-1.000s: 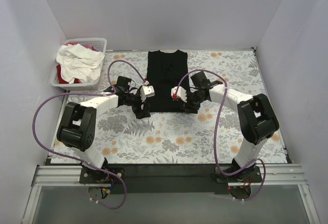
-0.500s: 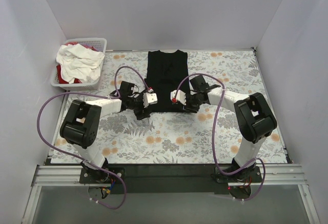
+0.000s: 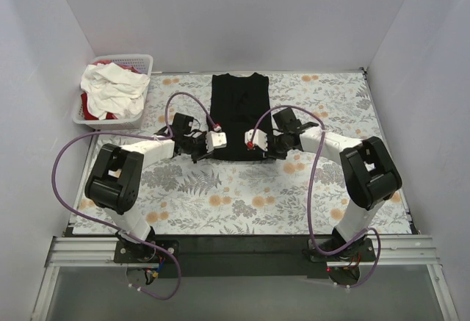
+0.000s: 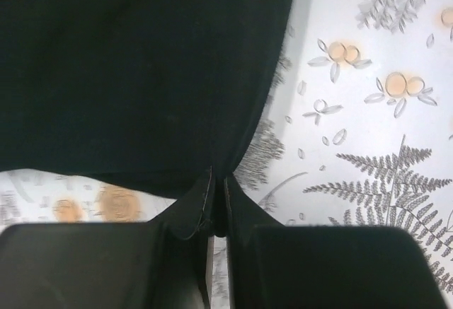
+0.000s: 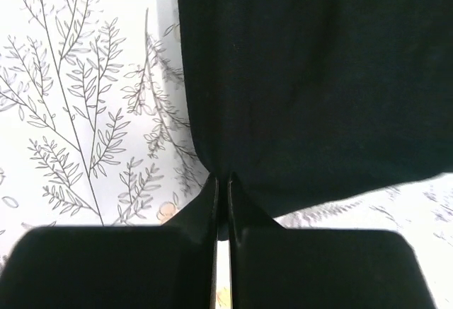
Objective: Fold and stack the t-shirts
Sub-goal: Fold the tshirt
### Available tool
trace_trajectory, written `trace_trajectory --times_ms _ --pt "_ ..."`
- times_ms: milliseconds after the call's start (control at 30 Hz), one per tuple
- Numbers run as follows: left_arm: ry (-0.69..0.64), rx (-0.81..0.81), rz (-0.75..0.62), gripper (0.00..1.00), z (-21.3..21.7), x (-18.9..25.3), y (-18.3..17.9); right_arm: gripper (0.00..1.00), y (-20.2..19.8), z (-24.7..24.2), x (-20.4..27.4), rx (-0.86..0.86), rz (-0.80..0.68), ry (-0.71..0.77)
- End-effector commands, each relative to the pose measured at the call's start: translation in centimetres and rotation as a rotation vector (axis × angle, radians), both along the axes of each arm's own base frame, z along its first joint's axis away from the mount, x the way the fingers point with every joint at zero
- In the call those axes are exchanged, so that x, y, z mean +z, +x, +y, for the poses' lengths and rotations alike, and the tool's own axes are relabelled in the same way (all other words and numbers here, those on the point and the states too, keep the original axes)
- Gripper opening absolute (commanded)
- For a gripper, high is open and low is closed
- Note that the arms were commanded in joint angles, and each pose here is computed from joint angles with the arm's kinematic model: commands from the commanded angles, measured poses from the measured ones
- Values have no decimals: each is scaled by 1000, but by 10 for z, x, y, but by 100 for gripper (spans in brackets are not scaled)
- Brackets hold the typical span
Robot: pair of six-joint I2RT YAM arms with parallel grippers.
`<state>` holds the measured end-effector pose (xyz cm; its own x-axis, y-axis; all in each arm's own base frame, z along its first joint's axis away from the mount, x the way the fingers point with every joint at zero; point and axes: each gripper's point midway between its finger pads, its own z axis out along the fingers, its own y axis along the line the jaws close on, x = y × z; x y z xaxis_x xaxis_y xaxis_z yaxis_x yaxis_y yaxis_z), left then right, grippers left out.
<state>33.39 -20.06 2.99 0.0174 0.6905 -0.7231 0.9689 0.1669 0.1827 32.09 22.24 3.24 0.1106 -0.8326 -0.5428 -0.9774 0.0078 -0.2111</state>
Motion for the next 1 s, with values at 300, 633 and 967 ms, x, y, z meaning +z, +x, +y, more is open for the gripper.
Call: trace_trajectory --times_ms 300,633,967 --pt "-76 16 -131 0 -9 124 28 1 18 -8 114 -33 -128 70" --pt "-78 -109 75 0 -8 134 -98 1 -97 -20 120 63 51 77" --pt "-133 -13 185 0 -9 177 -116 1 -129 -17 166 116 97 124"
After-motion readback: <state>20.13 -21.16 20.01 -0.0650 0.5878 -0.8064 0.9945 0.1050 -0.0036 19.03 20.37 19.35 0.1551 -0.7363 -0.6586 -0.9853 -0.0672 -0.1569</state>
